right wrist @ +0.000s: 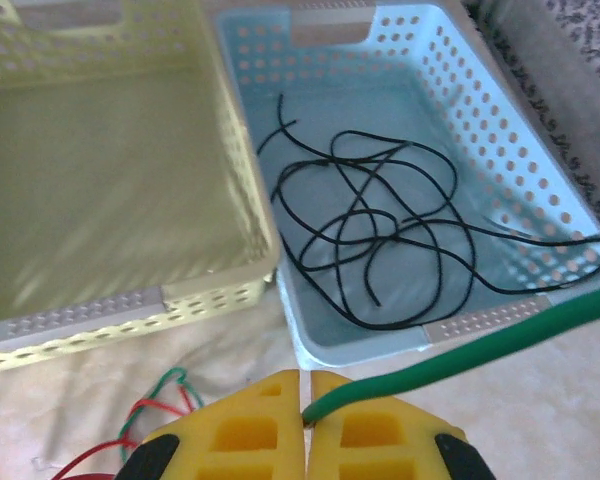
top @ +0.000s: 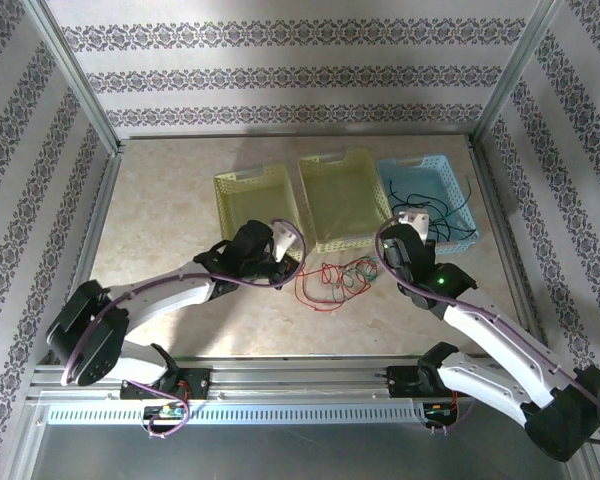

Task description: Untangle the cables

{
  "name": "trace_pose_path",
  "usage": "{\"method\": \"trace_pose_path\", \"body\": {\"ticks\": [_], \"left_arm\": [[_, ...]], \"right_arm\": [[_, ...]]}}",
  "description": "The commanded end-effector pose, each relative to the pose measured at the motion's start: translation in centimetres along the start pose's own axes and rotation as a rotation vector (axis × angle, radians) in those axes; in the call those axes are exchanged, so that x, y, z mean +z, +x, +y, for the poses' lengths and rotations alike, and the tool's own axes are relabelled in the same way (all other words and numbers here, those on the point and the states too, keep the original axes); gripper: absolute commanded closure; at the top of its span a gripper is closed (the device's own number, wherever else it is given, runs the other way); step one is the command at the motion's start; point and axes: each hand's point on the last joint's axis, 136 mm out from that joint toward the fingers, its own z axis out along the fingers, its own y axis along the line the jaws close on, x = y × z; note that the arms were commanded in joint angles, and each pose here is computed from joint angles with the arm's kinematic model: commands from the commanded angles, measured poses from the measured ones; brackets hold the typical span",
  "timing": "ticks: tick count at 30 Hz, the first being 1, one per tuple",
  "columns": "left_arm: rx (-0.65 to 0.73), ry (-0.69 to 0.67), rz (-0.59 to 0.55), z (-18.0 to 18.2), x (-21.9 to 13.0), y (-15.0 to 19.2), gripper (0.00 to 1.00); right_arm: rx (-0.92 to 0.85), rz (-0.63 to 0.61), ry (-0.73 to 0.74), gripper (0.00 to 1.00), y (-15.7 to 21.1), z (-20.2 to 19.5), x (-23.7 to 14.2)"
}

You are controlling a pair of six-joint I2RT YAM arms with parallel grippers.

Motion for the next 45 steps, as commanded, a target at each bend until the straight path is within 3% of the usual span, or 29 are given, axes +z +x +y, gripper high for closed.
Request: {"method": "trace_pose_path", "body": {"ticks": [1,10,19,22,27,38,41,45], "left_arm": [[0.028,-0.099,0.056,1.6,-1.5,2.5,1.0],[0.015,-0.138,0.047,3.0,-3.4,2.4,1.0],[0.02,-0.167,0.072,3.7,-3.7,3.1,1.0],[0.008,-0.157,0.064,3.6,-3.4,3.1,1.0],[-0.006,-0.077,0.044,2.4,-2.0,2.2,1.0],[0.047,0.001,0.011,0.1,-0.1,-0.6,1.0],[0.052,0.002,0.013,0.0,0.0,-0.6,1.0],[0.045,-0.007,0.014,0.1,-0.1,-0.4,1.0]], "right_arm": [[-0.03,0.022,0.147,1.0,-0.2,-2.3,0.3],[-0.086,0.055,0.27,1.0,0.2,-3.9,0.9],[-0.053,0.076,0.436,1.0,-0.1,-9.8,0.2],[-0.013,0.071,0.42,1.0,-0.2,-10.7,0.1],[-0.152,0.144,0.35,1.0,0.5,-8.3,1.2],[-0.52,0.263,0.235,1.0,2.9,0.9,2.9],[-0.602,0.273,0.274,1.0,2.8,1.6,3.1],[-0.657,0.198,0.408,1.0,0.4,0.6,2.4]]}}
